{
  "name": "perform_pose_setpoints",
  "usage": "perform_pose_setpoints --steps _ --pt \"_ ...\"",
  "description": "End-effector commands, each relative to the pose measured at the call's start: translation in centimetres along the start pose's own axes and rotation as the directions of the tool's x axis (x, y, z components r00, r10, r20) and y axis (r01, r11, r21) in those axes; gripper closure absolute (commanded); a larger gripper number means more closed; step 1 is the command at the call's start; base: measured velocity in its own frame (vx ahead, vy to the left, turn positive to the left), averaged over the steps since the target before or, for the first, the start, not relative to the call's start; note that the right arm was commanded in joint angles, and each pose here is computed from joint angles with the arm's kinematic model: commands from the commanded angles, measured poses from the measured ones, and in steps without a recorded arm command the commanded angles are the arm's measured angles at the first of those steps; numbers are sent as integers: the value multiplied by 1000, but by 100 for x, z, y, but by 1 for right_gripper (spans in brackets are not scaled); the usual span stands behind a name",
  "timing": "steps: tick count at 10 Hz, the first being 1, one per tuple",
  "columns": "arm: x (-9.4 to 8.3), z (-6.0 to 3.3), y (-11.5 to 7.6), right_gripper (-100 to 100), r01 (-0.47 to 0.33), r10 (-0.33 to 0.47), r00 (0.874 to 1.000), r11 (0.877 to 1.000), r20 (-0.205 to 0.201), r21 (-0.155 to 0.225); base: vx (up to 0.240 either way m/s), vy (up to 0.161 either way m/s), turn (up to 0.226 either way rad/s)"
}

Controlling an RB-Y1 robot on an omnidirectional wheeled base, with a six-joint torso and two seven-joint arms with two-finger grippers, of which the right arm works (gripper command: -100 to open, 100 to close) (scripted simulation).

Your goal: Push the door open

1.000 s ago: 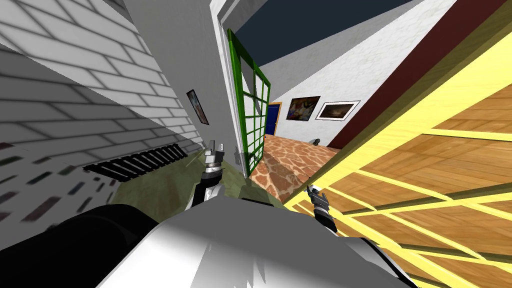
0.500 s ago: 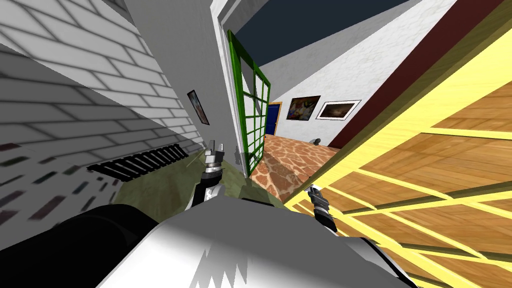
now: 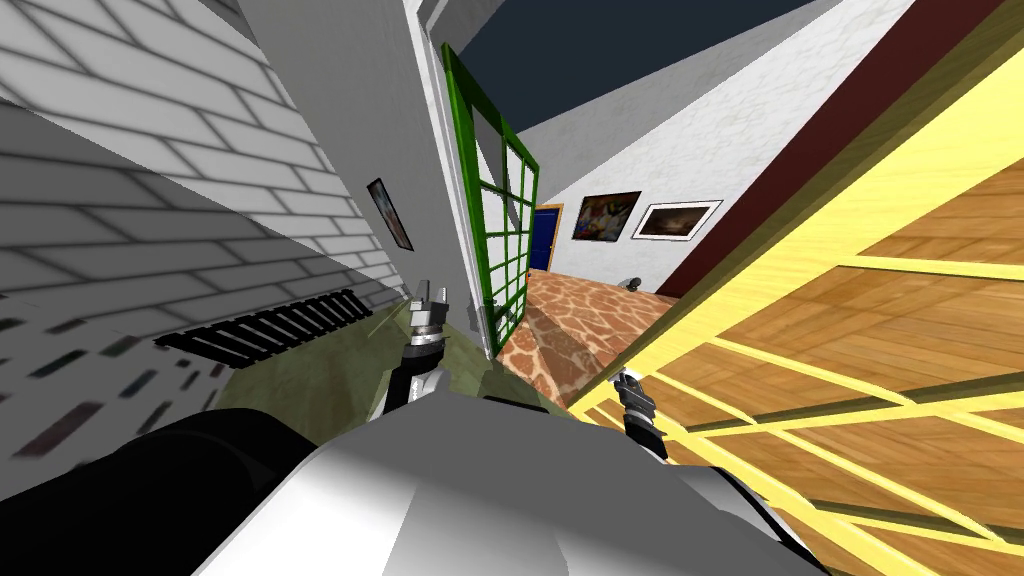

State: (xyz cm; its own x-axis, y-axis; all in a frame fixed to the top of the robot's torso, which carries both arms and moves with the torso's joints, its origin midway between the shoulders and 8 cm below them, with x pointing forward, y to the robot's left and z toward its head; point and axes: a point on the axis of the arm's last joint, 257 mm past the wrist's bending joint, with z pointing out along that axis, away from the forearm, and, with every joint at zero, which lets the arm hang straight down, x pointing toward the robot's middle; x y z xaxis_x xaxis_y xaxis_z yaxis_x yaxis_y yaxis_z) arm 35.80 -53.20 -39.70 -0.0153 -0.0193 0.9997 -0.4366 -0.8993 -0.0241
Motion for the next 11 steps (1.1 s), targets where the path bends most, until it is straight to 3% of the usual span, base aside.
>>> perform_pose_setpoints --steps 1,3,5,7,8,10,11 --pt "96 65 51 100 0 0 1000 1000 -29 -21 143 -65 -4" --pt "92 61 55 100 1 -1 1000 1000 -28 -21 75 -33 9" --pt "141 113 84 100 -4 1 999 997 -48 -72 120 -77 -4" --pt "117 90 112 100 2 -5 999 997 -39 -76 98 -44 3" --pt "163 136 112 100 -6 0 998 994 -57 -107 117 -59 -15" --pt "163 136 112 100 -6 0 998 994 -57 -107 90 -45 -2" --pt "173 149 133 100 -8 0 998 991 -62 -132 84 -52 -11"
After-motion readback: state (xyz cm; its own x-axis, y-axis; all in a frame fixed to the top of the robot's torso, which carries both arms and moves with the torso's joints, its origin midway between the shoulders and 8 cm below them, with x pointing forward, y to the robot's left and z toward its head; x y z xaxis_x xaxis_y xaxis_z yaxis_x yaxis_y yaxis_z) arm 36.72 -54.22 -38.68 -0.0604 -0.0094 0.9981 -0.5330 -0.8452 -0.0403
